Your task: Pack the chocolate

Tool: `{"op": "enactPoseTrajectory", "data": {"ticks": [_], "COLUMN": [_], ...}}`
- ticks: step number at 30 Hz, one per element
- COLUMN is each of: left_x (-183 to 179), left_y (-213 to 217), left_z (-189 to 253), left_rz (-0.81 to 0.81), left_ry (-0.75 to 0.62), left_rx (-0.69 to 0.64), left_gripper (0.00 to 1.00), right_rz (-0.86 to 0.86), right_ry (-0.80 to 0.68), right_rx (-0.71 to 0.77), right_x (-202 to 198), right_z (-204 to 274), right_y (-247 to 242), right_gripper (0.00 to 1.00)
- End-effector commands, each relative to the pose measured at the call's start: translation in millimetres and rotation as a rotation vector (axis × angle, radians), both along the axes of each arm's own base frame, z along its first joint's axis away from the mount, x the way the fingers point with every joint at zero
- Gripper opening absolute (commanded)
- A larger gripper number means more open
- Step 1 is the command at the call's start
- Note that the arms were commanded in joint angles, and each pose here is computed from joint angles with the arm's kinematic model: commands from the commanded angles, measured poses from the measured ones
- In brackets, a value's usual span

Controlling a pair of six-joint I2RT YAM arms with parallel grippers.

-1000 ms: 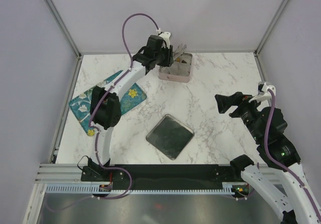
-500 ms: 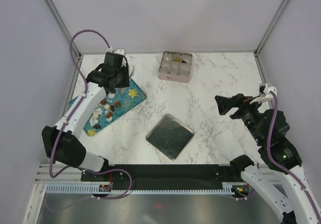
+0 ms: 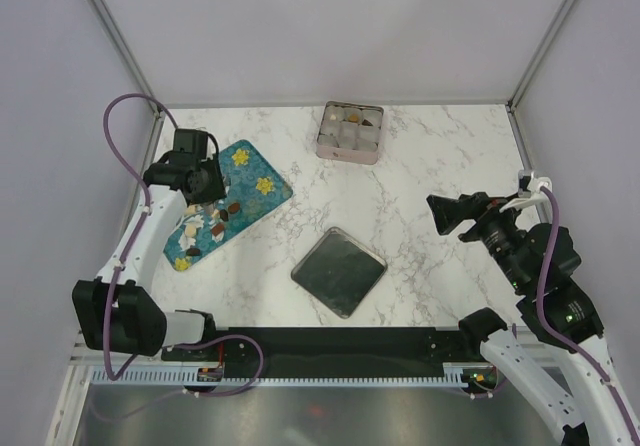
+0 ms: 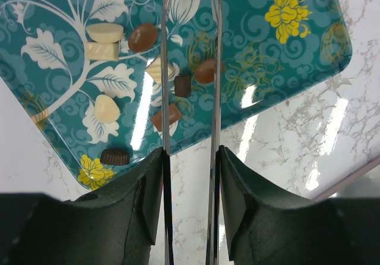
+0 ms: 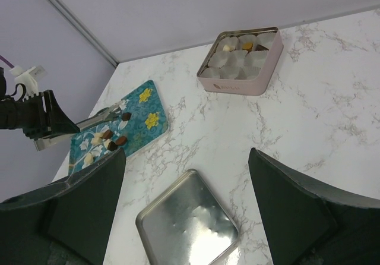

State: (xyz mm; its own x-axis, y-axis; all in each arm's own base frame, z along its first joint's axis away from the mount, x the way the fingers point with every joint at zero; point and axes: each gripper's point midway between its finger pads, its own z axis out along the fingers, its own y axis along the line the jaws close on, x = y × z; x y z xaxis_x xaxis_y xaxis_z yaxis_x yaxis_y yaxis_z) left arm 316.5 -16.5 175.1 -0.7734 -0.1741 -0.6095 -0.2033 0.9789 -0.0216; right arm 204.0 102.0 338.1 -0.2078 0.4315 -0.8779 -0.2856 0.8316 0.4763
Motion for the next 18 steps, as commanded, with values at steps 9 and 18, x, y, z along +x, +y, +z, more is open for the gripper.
{"op": "enactPoseTrajectory", "data": {"ticks": [9,18], "left_x": [8.8,19.0], "left_y": [1.3,3.2], "left_z": [-36.0,-39.7], "left_rz": [-0.003,-0.002], "left_ry": [0.066,0.077], "left_rx": [-0.052,-0.069], "left_gripper": [0.48,0.47], "right_rz": [0.003,-0.006], "right_ry": [-0.037,-0.031], "right_rx": [0.021,0.011], "right_x": [-2.8,1.1], "right_z": [9.2,7.3], "right_y": [-0.4,-0.6], "right_gripper": [0.93,0.93]}}
